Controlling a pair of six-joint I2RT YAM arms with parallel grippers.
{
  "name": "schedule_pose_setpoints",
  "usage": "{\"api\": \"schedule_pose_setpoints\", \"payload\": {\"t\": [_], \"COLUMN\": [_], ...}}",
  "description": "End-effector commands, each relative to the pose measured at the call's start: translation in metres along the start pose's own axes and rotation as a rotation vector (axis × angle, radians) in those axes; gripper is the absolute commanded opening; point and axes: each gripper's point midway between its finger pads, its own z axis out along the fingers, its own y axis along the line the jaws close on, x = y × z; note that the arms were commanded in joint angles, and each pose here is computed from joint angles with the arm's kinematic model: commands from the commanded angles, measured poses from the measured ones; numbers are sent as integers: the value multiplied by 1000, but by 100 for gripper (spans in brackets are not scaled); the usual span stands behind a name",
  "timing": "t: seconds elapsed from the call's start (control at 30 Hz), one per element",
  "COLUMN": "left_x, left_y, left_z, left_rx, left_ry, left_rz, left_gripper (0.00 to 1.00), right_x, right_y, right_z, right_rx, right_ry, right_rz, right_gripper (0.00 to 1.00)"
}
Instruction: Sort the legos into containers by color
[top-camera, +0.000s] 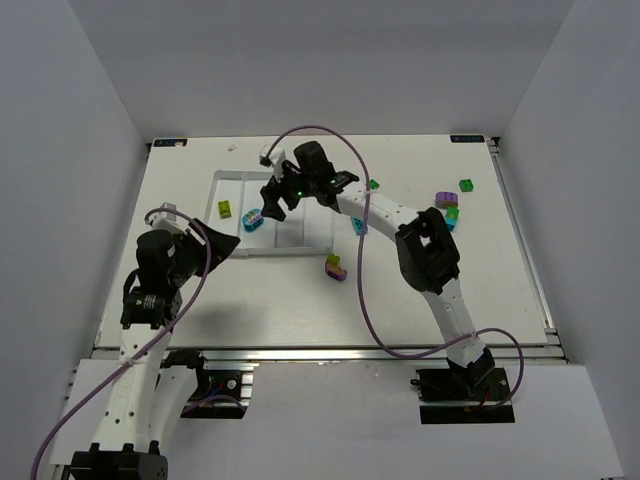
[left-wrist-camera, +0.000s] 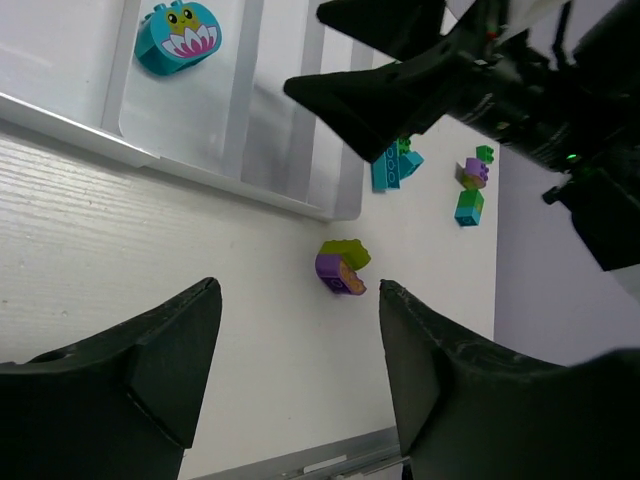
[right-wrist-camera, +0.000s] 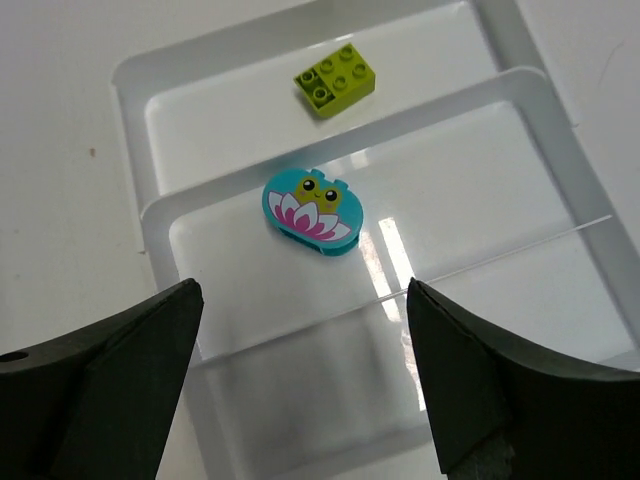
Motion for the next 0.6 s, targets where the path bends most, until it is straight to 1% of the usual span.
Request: {"api": "schedule_pose_setpoints", "payload": {"t": [0.0,0.03,0.07,0.1,0.13,0.17,0.2,0.23,0.27,0.3,0.33,0.37,0.4,0.43,0.47,0.5,0.57], "left_x": [-3,-2,2,4,7,18,24,30,52,64,73,96,107,118,136,141,157], "left_y": [-14,-18,-22,-26,-29,-38,-43,-51,-60,-67,-74,-84,-88,-87,-94,-95,-94], "left_z": [2,3,4,6,10,13,16,21,30,35,41,53,59,65,67,84,92], "left_rx": [59,82,100,116,133,158,169,185,183,186,187,160,142,104,101,50,10], "left_ry": [8,21,37,47,57,94,108,117,173,199,216,266,288,317,359,357,396], "left_rz": [0,-1,-5,-6,-8,-6,2,13,43,56,79,135,166,198,244,296,371], "left_gripper": [68,63,51,44,38,33,29,26,26,26,33,39,46,60,65,68,73], "right_x": [-70,-63,-63,-76,-51,-44,-46,-36,-4,-2,11,33,44,56,65,82,98], "right_y": [2,8,9,4,13,12,5,7,15,10,12,25,22,25,28,38,46], "right_z": [-48,-56,-69,-99,-108,-121,-149,-160,-169,-194,-205,-223,-239,-249,-260,-280,-297], "right_rx": [-21,-63,-83,-81,-138,-141,-116,-122,-147,-110,-101,-97,-69,-52,-37,-8,8], "right_ry": [-128,-119,-123,-153,-111,-101,-108,-90,-28,-30,-7,32,40,54,57,63,67], "right_rz": [-72,-52,-62,-79,-40,-29,-32,-7,70,86,94,129,140,131,132,150,102], "right_gripper": [85,73,63,49,24,14,8,9,14,22,41,47,52,61,63,65,67]}}
